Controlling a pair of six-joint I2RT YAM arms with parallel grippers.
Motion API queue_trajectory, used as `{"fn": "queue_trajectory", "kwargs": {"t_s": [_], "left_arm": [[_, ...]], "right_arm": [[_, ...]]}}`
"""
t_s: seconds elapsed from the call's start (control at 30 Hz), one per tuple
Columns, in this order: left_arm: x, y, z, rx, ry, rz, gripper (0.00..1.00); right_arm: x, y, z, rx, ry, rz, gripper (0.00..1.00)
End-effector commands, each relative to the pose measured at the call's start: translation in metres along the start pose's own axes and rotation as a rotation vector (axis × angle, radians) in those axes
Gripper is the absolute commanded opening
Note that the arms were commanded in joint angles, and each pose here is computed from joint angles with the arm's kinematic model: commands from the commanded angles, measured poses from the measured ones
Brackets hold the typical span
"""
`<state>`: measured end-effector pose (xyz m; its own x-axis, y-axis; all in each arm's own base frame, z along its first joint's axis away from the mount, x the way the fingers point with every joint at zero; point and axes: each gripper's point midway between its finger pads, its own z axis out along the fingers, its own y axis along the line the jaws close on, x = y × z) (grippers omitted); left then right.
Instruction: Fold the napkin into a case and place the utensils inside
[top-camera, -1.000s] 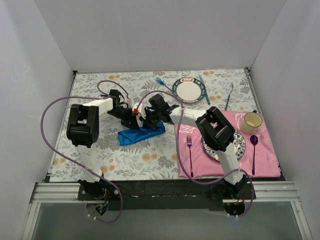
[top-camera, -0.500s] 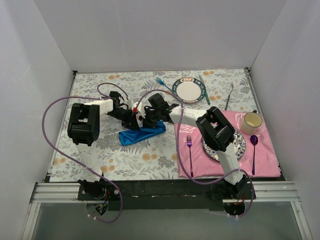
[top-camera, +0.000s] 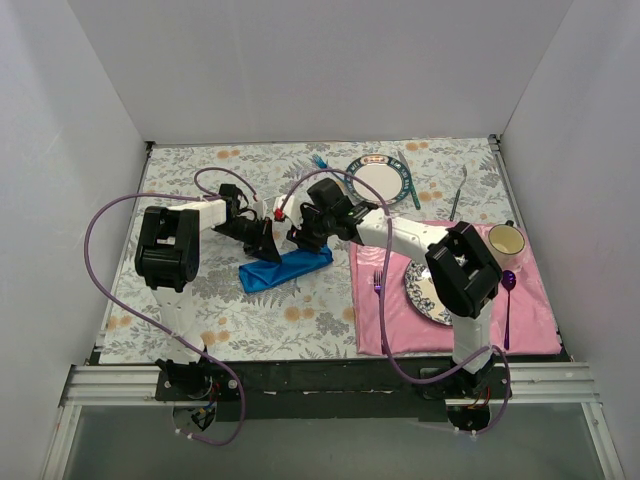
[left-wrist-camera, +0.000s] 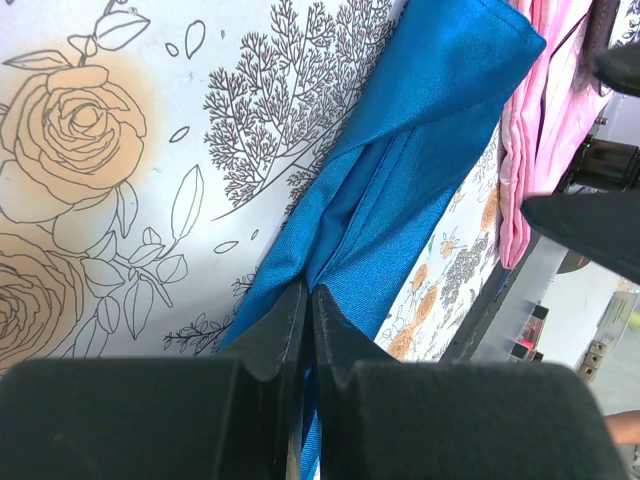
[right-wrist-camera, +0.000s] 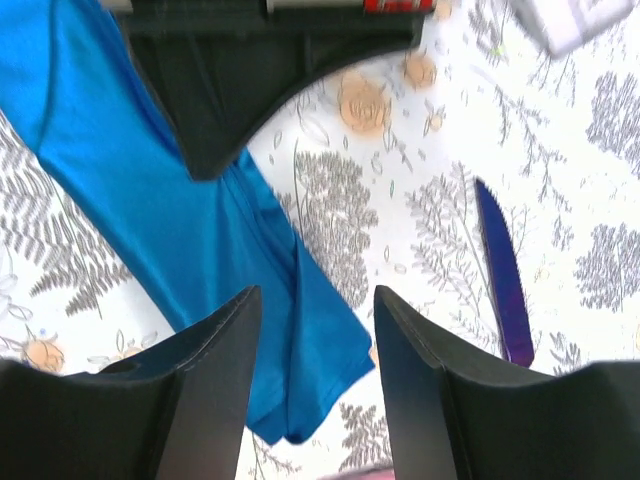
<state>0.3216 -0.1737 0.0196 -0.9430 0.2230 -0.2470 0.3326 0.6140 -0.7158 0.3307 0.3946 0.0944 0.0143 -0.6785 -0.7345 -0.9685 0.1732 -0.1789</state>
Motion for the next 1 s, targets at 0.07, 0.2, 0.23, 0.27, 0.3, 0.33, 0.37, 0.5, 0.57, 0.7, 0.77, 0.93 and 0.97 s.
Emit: {"fn": "queue_trajectory", "kwargs": {"t_s": [0.07,0.2,0.23,0.27,0.3,0.33,0.37,0.5,0.57,0.7,0.77,0.93,0.97], "left_arm": [[0.019,0.030,0.008,-0.115,0.056,0.002,0.00],[0.019,0.030,0.007,-0.118,0.057,0.001,0.00],[0.018,0.030,0.007,-0.118,0.056,0.001,0.00],[0.018,0.030,0.007,-0.121,0.056,0.002,0.00],[0.019,0.030,0.007,-0.122,0.058,0.008,0.00],[0.018,0.031,0.006,-0.124,0.057,0.007,0.00],[0.019,0.030,0.006,-0.125,0.060,0.008,0.00],[0.019,0.030,0.005,-0.125,0.059,0.012,0.00],[0.019,0.028,0.005,-0.117,0.062,0.009,0.00],[0.008,0.017,-0.001,-0.095,0.031,0.042,0.00],[0.002,0.009,-0.007,-0.083,0.013,0.063,0.00],[-0.015,-0.005,-0.018,-0.063,-0.041,0.072,0.06],[-0.025,-0.007,-0.027,-0.064,-0.085,0.083,0.15]], "right_arm": [[0.032,0.002,0.000,0.014,0.089,-0.033,0.56],[0.048,0.002,0.010,0.013,0.121,-0.045,0.55],[0.051,0.002,0.014,0.015,0.125,-0.051,0.55],[0.055,0.000,0.014,0.027,0.137,-0.054,0.54],[0.062,0.001,0.016,0.032,0.149,-0.059,0.53],[0.067,0.000,0.018,0.037,0.160,-0.069,0.51],[0.069,-0.003,0.019,0.057,0.165,-0.075,0.49],[0.084,-0.001,0.023,0.054,0.204,-0.081,0.37],[0.087,0.001,0.025,0.045,0.212,-0.084,0.29],[0.093,0.004,0.026,0.032,0.225,-0.090,0.16],[0.095,0.006,0.026,0.026,0.229,-0.093,0.09],[0.101,0.008,0.027,0.017,0.246,-0.098,0.03],[0.102,0.008,0.027,0.019,0.249,-0.096,0.02]]}}
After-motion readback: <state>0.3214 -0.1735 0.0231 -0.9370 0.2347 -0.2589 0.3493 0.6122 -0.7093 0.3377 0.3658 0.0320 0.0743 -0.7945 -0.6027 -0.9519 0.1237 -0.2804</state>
